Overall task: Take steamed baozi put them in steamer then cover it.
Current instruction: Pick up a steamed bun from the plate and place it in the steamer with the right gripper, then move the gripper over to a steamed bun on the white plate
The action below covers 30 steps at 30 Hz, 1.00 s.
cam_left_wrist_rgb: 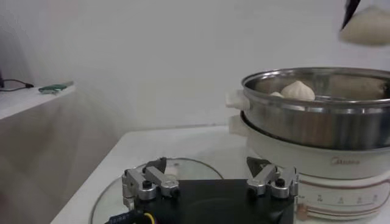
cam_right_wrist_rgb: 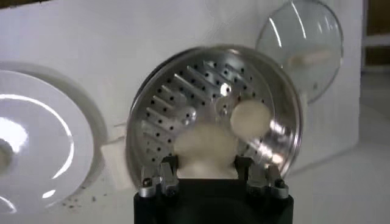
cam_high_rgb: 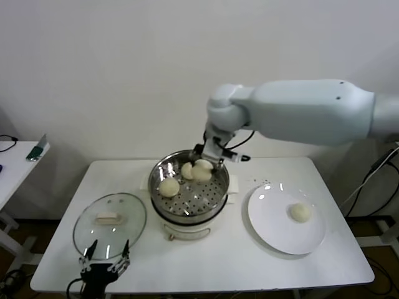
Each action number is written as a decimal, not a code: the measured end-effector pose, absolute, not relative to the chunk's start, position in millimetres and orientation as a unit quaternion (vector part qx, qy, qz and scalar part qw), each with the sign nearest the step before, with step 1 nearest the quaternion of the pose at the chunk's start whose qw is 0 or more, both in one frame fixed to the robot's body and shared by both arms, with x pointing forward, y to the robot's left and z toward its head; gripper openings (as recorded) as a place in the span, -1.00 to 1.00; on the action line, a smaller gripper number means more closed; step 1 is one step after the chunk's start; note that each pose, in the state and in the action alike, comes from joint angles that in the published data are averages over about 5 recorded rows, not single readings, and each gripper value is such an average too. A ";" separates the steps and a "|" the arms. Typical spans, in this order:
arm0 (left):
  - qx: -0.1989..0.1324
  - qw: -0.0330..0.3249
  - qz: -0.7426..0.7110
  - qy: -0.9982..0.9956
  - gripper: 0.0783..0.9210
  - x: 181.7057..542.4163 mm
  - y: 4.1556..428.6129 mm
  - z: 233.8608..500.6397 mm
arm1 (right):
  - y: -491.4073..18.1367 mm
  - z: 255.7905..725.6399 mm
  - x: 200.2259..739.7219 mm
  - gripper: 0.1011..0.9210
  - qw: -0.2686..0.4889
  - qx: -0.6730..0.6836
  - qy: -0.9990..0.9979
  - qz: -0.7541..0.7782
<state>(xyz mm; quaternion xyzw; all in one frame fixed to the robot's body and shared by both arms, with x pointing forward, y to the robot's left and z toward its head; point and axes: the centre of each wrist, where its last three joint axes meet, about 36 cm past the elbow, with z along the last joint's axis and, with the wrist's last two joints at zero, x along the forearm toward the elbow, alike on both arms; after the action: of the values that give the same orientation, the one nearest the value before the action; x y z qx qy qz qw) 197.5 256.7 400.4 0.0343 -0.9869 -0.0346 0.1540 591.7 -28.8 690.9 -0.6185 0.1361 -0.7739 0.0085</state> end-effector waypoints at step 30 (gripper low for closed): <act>0.037 0.156 -0.037 -0.986 0.77 196.7 258.4 400.5 | -1.6 606.7 593.9 0.76 0.048 -0.643 0.104 -0.757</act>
<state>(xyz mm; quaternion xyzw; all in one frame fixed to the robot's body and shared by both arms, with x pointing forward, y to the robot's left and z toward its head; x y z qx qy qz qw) 196.7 258.4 400.5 0.0370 -0.9864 -0.0368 0.1557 593.9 -1.6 606.7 -0.6430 0.1037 -0.7573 0.0476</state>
